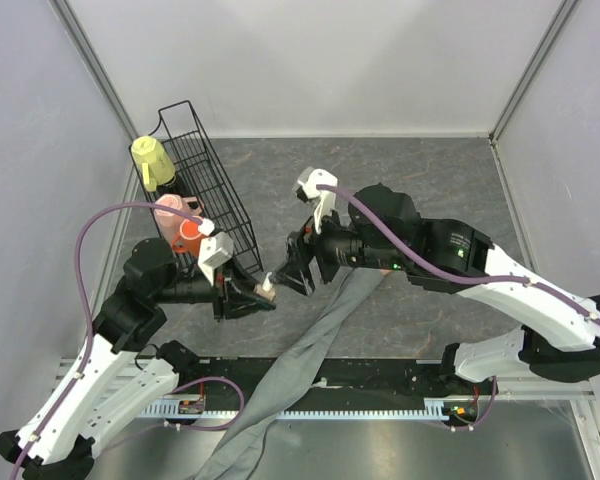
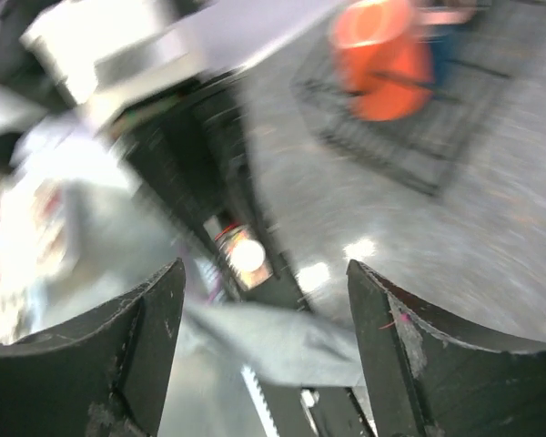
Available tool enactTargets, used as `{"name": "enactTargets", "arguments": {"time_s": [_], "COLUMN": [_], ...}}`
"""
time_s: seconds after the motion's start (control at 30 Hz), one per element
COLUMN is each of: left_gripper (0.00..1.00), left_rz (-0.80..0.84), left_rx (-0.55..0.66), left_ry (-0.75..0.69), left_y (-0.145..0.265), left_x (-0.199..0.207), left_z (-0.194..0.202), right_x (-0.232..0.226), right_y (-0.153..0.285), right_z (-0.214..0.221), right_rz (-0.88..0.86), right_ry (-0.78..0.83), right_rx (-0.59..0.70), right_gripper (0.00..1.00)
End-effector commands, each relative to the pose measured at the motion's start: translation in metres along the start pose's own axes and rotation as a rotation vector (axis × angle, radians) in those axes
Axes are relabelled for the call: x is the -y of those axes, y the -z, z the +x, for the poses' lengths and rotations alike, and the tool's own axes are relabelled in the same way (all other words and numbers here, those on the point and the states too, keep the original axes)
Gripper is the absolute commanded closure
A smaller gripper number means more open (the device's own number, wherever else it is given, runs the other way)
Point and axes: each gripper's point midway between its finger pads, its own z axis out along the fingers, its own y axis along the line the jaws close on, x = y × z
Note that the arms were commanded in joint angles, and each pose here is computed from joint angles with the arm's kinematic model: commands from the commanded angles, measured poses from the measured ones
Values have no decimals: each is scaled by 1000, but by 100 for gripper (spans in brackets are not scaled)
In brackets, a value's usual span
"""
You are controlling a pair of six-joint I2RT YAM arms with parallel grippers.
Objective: Paint the nails
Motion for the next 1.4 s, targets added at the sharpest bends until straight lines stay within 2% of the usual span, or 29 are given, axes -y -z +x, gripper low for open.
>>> {"name": "enactTargets", "arguments": {"time_s": [0.0,0.07,0.1,0.2,0.37,0.47,0.63,0.7,0.77,0.93,1.03,1.13,1.17,1.23,1.27,1.33,1.37], "left_gripper": [98,98,98,98,98,98,98,98,98,98,98,98,98,98,98,98,98], "left_rz": [295,342,345,353,362,361,376,379,382,382,364,239,93,-77,-257,-383,-512], "left_rx": [-15,-28,-28,-20,-22,-21,-31,-33,-33,-32,-25,2,37,73,104,145,163], "left_ry": [3,11,10,-5,1,-3,5,8,8,5,-1,-36,-74,-110,-135,-195,-198], "left_y": [16,18,18,19,19,19,19,19,20,20,19,14,11,12,17,22,29], "left_x": [63,71,71,73,74,73,74,75,75,76,74,56,32,3,-29,-53,-77], "left_z": [-14,-16,-17,-20,-20,-20,-16,-14,-14,-14,-17,-24,-32,-40,-48,-61,-64], "right_x": [-60,-70,-73,-77,-81,-82,-75,-73,-71,-71,-70,-60,-51,-42,-29,-14,-2], "right_y": [14,17,18,16,9,5,1,1,2,3,0,-9,-16,-21,-28,-34,-38], "right_z": [31,32,30,30,29,28,22,18,15,23,25,22,19,16,10,8,2], "right_rz": [-434,-506,-525,-563,-594,-605,-593,-591,-590,-614,-607,-523,-456,-381,-293,-194,-117], "right_ry": [207,243,253,282,297,298,293,291,288,272,259,208,200,151,135,103,69], "right_rx": [-129,-130,-125,-129,-141,-144,-140,-133,-127,-166,-176,-178,-156,-143,-113,-92,-60], "right_gripper": [24,31,38,46,52,60,63,68,77,83,100,100,100,100,100,100,100]}}
